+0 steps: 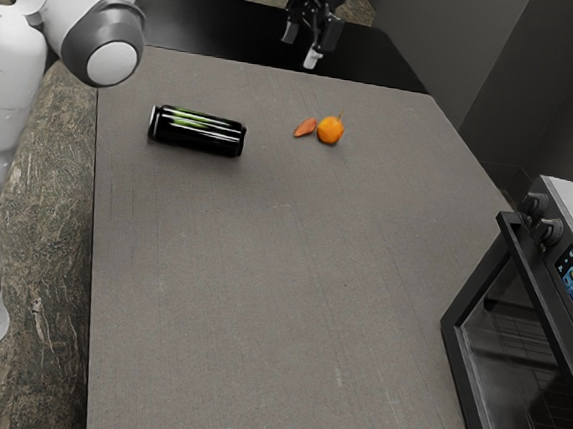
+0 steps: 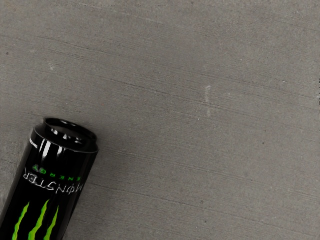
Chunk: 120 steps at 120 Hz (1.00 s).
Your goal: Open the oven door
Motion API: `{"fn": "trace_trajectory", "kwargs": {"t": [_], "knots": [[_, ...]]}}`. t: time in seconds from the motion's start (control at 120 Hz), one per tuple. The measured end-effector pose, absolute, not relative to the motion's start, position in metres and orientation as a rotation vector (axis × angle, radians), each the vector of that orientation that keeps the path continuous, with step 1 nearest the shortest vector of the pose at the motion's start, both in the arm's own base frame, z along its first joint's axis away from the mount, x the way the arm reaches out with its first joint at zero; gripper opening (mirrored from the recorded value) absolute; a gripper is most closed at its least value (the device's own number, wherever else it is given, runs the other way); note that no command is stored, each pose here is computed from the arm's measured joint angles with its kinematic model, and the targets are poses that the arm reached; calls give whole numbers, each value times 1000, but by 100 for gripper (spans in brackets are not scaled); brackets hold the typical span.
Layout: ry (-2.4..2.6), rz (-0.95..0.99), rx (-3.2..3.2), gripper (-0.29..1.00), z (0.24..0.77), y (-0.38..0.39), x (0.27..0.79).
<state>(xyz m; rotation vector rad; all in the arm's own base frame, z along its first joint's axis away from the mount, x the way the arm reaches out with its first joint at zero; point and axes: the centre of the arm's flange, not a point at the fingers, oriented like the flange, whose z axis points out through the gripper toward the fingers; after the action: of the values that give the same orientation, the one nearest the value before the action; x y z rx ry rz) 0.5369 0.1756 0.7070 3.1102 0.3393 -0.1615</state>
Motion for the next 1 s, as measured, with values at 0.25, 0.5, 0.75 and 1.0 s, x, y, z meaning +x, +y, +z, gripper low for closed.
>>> {"fn": "trace_trajectory", "kwargs": {"t": [0.25,0.5,0.75,1.0], "knots": [[331,-20,3113,69,713,185,545],[131,372,3004,69,789,130,535],[-664,609,3225,69,774,-72,601],[-1524,895,2966,69,769,-188,621]]}}
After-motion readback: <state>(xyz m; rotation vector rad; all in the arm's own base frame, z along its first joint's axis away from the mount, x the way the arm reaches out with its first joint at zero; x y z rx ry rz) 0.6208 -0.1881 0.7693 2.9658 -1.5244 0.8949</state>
